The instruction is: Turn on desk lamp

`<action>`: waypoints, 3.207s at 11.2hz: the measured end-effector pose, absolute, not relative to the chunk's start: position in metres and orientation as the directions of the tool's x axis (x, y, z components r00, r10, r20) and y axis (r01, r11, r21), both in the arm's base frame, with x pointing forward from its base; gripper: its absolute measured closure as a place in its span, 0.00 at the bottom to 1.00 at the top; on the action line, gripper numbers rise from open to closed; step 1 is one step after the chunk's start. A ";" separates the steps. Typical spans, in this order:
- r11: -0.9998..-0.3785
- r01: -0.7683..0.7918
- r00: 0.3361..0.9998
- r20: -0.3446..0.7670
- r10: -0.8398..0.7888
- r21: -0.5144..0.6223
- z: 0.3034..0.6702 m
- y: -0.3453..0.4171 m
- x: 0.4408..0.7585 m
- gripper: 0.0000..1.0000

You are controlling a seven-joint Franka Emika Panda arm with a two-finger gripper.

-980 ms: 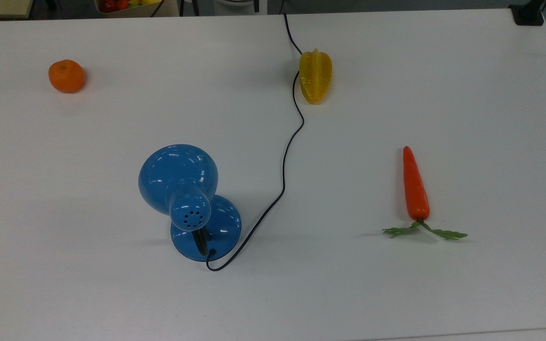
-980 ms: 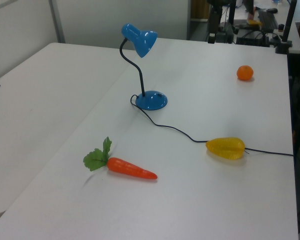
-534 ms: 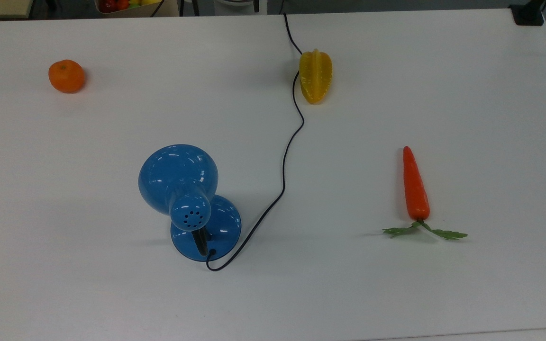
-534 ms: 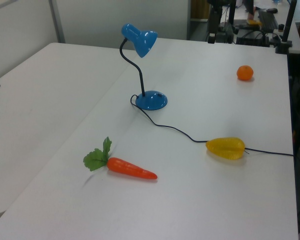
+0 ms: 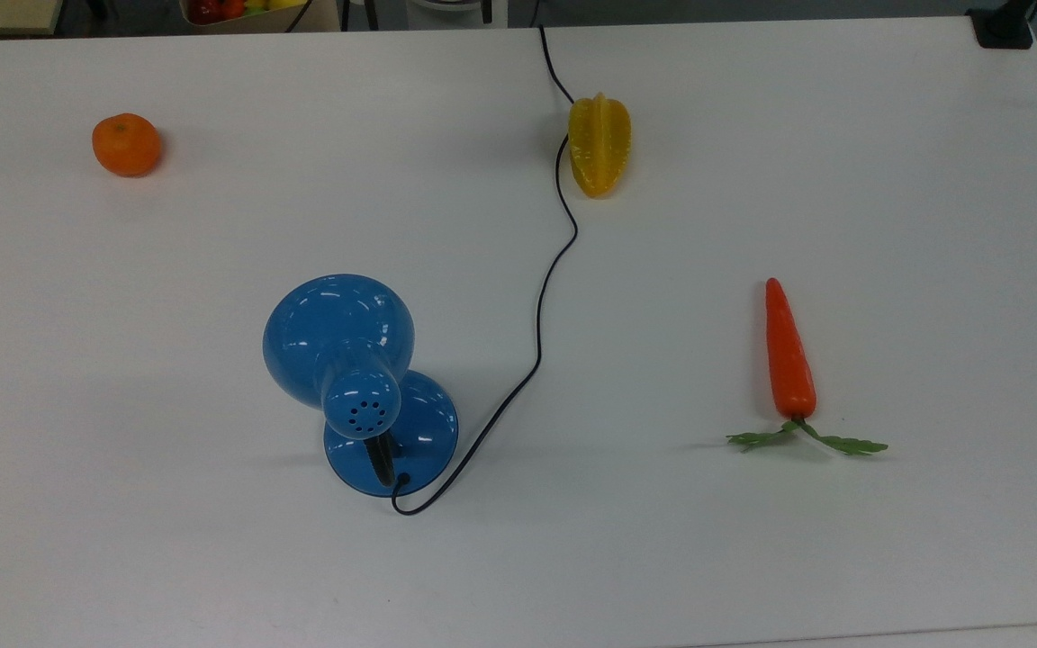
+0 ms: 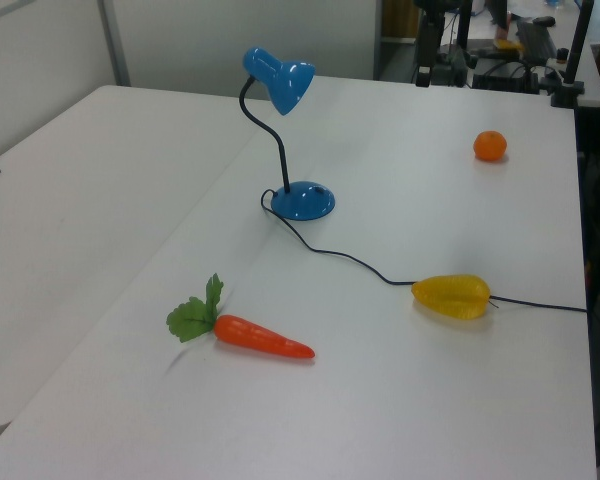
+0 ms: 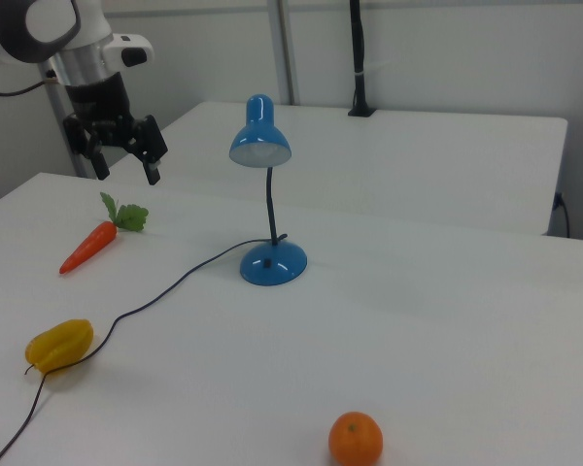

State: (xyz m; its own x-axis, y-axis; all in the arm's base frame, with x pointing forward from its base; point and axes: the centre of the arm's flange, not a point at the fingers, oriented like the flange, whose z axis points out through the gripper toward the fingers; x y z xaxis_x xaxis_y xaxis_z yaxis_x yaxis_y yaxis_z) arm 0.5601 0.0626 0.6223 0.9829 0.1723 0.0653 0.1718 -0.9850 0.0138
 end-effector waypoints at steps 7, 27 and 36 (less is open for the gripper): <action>-0.982 0.189 0.980 0.069 0.189 0.015 0.624 0.063 0.560 0.04; -0.984 0.177 0.972 0.157 0.173 -0.009 0.563 0.054 0.601 0.99; -0.988 0.154 0.955 0.253 0.154 0.021 0.477 0.022 0.646 0.99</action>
